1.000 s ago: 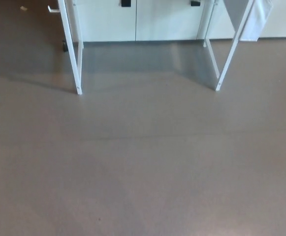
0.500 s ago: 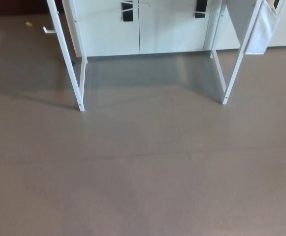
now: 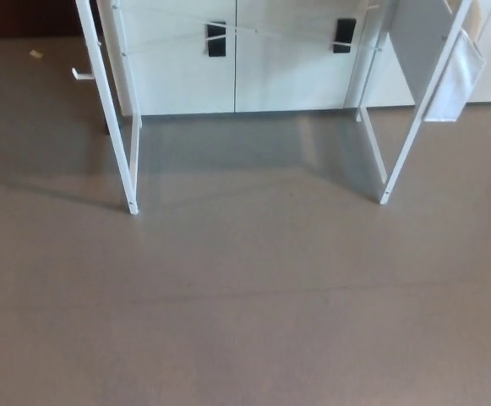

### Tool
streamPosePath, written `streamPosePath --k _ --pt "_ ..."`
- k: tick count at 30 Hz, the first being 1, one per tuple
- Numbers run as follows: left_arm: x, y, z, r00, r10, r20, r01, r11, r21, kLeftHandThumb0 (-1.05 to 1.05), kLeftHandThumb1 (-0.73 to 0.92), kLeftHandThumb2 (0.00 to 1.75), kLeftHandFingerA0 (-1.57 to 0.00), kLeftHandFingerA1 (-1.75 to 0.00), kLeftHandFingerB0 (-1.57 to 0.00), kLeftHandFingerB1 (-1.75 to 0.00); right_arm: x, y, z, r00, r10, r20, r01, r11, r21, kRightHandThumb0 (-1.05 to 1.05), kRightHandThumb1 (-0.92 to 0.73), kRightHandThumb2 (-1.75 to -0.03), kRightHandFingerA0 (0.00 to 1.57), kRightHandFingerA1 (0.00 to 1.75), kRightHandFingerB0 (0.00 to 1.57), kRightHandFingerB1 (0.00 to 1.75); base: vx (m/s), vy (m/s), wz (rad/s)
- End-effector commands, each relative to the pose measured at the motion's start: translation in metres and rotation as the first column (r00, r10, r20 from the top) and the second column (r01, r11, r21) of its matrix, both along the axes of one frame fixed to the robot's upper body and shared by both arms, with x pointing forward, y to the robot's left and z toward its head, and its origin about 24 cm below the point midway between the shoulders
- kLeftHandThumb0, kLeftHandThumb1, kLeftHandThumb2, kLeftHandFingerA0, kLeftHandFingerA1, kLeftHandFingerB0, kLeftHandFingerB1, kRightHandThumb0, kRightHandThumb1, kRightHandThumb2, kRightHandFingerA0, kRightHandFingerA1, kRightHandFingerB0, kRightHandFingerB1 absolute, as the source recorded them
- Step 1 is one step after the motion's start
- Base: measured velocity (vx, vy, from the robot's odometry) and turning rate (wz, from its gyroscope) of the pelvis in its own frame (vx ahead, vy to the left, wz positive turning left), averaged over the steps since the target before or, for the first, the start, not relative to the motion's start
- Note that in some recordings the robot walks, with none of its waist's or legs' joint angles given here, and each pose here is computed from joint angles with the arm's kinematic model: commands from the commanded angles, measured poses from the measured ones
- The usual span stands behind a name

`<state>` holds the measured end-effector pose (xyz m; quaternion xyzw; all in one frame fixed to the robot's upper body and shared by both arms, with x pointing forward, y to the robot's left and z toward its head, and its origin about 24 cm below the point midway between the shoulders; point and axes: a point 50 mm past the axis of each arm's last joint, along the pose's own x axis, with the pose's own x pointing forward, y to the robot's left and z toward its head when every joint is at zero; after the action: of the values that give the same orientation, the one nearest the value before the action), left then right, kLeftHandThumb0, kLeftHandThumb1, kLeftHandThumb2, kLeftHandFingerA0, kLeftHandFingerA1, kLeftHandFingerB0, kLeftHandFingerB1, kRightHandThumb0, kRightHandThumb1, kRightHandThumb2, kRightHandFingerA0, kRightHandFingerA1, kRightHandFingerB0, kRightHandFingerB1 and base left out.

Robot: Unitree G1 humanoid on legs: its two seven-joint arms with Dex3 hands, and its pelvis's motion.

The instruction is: The robot walks towards a desk on which an eraser is kept on the left hand side and a container is kept on the right hand side. The robot picks up the eraser using its left hand and places it in the container.

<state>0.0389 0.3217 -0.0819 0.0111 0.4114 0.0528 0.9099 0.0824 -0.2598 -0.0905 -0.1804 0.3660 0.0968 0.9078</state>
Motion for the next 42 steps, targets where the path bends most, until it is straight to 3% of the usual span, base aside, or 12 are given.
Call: streamPosePath --k 1,16,31,42 --pt "0.004 0.0 0.004 0.996 -0.082 0.036 0.077 0.991 0.106 -0.38 0.6 0.6 -0.55 -0.38 -0.32 -0.32 0.006 -0.005 0.003 1.0 0.007 0.031 -0.006 0.999 -0.032 -0.09 -0.37 -0.51 0.86 0.57 0.63 0.51 0.11 -0.053 0.12" --pt "0.009 0.0 0.0 0.995 -0.08 0.055 0.072 0.989 0.13 -0.39 0.6 0.59 -0.55 -0.38 -0.33 -0.32 0.017 -0.007 0.009 0.997 0.047 0.054 -0.044 0.997 -0.057 -0.11 -0.39 -0.52 0.84 0.57 0.62 0.52 0.14 -0.138 0.05" --pt "0.008 0.001 0.0 0.994 -0.09 0.056 0.082 0.987 0.14 -0.4 0.6 0.59 -0.54 -0.37 -0.33 -0.32 0.016 -0.003 0.014 0.996 0.082 0.042 -0.079 0.994 -0.075 -0.1 -0.41 -0.52 0.83 0.55 0.62 0.51 0.14 0.087 0.02" --pt "0.012 -0.002 -0.001 0.994 -0.07 0.079 0.06 0.99 0.126 -0.4 0.61 0.59 -0.54 -0.38 -0.32 -0.31 0.017 -0.002 0.015 0.995 0.087 0.039 -0.084 0.993 -0.081 -0.12 -0.4 -0.52 0.83 0.55 0.63 0.51 0.19 -0.245 0.11"
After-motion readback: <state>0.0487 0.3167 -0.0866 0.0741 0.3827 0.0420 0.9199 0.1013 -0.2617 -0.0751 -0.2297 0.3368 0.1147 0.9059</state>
